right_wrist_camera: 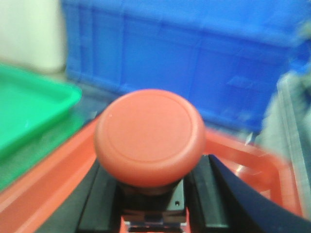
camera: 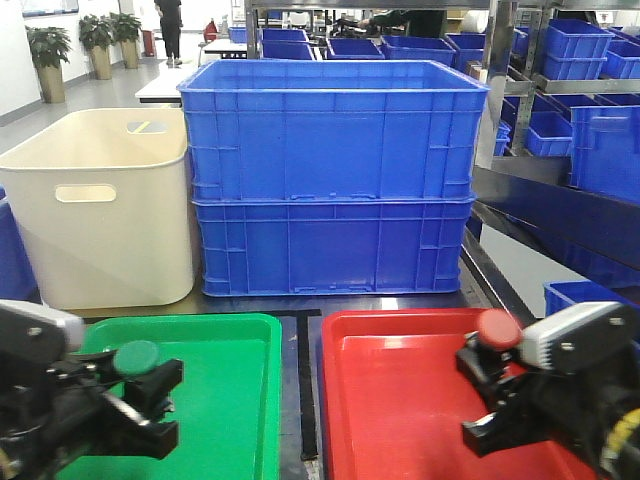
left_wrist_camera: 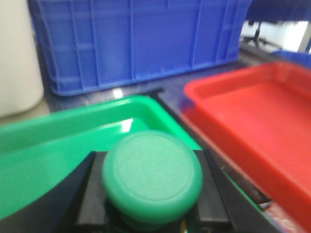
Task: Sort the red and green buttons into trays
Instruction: 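Lower both buttons onto the trays and open both grippers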
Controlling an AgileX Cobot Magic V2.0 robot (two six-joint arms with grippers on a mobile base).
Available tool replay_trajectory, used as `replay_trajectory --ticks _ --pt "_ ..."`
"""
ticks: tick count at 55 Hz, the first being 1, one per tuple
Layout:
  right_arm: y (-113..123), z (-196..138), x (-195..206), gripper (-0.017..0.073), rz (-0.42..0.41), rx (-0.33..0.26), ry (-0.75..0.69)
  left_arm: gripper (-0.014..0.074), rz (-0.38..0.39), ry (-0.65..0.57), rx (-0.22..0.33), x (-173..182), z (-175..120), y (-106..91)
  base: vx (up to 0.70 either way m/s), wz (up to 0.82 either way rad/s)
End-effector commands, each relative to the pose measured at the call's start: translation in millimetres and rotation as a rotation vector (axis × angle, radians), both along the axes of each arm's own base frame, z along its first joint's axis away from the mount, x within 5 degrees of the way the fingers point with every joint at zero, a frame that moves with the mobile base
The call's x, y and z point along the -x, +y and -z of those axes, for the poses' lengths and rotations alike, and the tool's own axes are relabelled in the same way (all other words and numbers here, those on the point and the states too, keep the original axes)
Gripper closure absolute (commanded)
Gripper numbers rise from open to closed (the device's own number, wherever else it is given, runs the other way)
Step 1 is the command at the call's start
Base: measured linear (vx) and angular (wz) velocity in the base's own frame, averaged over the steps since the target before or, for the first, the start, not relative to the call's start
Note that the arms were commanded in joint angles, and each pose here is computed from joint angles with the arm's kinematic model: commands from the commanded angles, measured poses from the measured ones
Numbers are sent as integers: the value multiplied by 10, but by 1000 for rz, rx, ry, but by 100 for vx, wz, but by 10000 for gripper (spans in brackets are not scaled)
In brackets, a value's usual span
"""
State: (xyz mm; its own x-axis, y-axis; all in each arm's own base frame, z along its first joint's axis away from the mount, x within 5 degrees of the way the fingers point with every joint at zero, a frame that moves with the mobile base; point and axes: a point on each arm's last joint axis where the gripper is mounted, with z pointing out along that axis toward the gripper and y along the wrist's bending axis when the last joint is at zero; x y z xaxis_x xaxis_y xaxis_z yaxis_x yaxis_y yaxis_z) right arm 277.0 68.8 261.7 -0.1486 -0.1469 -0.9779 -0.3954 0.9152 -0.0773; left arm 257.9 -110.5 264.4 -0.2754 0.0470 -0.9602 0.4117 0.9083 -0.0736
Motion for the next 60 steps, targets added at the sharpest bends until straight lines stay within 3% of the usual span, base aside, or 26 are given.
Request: replay_trajectory --ticks 1,11,21,36,41,49,60 --pt "79 -82 -165 568 -49 -53 -90 589 23 -122 72 -152 -133 -97 0 0" --pt "103 195 -302 555 -47 -39 -3 554 30 -95 68 -255 59 -148 0 0" --pt "103 242 -316 467 -45 -28 14 409 33 -87 64 -264 88 -158 0 0" --pt "102 241 -316 131 -44 -27 13 81 30 -76 61 -269 106 -156 0 0" --pt "102 241 -316 12 -44 -28 14 9 27 -67 56 -270 115 -151 0 0" --pt "102 225 -311 -80 -44 -29 8 -20 32 -82 46 -267 101 -151 0 0" --pt "80 -62 -192 -57 -45 -43 -83 -13 45 -163 -20 -165 -106 -104 0 0"
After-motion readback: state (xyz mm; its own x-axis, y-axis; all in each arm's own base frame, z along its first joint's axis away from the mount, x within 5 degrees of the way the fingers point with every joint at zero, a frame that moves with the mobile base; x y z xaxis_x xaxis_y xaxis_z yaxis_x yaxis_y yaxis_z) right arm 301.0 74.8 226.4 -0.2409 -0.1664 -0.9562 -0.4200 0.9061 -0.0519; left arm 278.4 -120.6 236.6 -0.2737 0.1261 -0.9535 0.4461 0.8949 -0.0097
